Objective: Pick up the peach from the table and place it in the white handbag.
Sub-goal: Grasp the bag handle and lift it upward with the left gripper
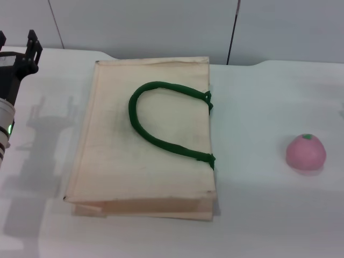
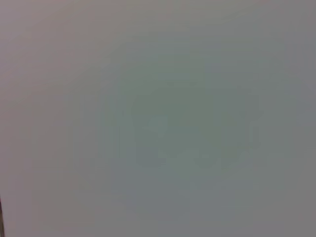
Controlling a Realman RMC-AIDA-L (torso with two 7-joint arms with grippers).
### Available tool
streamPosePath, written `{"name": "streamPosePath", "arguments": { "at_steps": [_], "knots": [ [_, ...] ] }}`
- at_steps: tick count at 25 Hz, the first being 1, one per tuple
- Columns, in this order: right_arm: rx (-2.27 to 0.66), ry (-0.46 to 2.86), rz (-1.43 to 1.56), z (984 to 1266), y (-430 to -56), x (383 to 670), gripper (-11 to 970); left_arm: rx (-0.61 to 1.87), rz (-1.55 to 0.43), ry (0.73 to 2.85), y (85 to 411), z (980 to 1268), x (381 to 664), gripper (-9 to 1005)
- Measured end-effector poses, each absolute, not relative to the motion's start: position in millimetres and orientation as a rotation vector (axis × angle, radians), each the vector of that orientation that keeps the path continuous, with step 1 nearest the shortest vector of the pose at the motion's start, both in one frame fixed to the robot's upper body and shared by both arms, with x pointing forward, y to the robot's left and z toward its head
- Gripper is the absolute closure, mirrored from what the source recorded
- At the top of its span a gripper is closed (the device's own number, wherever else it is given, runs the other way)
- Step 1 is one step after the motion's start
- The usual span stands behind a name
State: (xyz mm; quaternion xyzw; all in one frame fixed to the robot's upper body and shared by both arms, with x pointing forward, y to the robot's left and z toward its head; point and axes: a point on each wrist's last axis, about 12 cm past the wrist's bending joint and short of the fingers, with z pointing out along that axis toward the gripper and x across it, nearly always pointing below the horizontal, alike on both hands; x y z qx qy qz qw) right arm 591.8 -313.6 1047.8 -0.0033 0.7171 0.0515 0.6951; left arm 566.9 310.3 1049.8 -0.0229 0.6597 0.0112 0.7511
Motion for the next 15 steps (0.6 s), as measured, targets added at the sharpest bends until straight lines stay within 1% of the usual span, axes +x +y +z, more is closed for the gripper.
{"name": "streamPosePath", "arguments": {
  "at_steps": [15],
  "knots": [
    [0.004, 1.6, 0.112, 1047.6, -314.9, 591.5, 72, -0.05, 0.024, 1.444, 310.0, 1049.6, 567.4, 310]
  ]
}}
